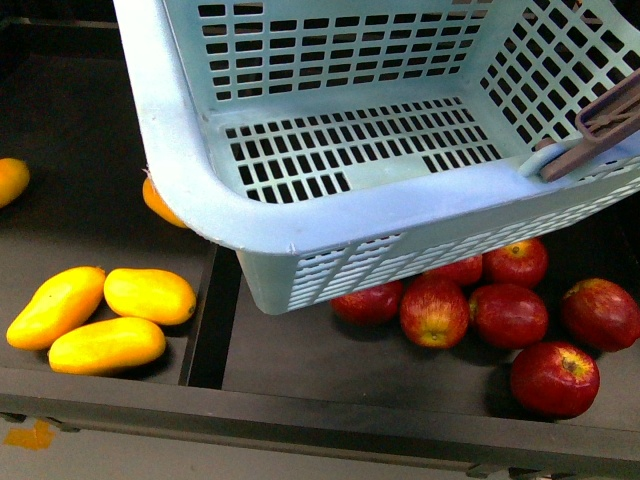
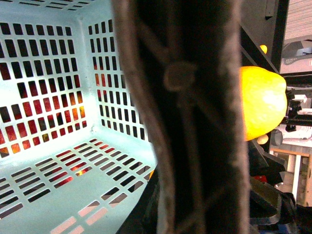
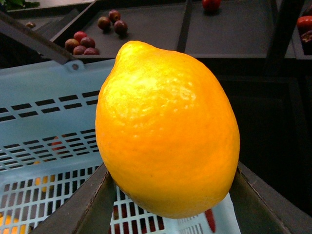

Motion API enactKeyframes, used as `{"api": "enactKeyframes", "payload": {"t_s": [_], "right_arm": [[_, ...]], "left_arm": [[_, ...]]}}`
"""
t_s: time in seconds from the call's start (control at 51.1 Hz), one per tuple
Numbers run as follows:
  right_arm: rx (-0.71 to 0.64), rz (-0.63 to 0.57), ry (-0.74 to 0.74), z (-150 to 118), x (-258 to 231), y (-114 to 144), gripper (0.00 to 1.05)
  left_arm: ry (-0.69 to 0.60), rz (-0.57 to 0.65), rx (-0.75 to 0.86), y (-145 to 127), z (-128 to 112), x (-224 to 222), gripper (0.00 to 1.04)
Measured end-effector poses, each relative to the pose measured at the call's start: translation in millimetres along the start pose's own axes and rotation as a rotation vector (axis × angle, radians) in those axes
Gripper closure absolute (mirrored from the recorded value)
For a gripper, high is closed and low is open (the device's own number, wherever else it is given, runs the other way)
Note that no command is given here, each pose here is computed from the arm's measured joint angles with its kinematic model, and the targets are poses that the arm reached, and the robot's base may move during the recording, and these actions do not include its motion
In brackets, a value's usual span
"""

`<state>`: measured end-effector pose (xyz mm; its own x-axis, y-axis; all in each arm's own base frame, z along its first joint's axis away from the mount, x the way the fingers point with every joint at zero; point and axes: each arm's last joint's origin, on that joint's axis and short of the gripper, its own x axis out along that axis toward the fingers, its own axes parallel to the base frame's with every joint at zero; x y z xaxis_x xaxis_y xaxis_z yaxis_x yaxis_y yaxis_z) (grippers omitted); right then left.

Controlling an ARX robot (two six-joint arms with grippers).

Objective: Pick lemon and mango into basket

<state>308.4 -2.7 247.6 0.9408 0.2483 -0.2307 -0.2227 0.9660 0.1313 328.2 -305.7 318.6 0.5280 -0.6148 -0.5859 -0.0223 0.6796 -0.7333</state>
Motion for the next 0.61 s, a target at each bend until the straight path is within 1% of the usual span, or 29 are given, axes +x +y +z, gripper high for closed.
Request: {"api": "enactKeyframes", "payload": {"t_s": [0.313, 0.352, 0.411, 0.509, 0.607], "right_arm": [[0.006, 0.034, 0.032, -6.1, 15.0, 18.8, 0.47], [0.006, 0.035, 0.035, -6.8, 15.9, 19.2, 0.46], [0.011, 0.034, 0.041, -8.0, 17.7, 20.1, 0.36], [0.014, 0.029, 0.043, -8.5, 18.9, 20.3, 0.26], [0.032, 0.016, 0.039, -7.2, 18.7, 18.2, 0.08]], "left_arm": [[0.0, 0.0, 0.0, 0.0, 0.0, 0.0, 1.0], [0.0, 0.0, 0.0, 0.0, 0.0, 0.0, 1.0], [0.0, 0.0, 0.0, 0.0, 0.0, 0.0, 1.0], [0.0, 0.0, 0.0, 0.0, 0.0, 0.0, 1.0], [0.0, 0.0, 0.0, 0.0, 0.0, 0.0, 1.0]]}}
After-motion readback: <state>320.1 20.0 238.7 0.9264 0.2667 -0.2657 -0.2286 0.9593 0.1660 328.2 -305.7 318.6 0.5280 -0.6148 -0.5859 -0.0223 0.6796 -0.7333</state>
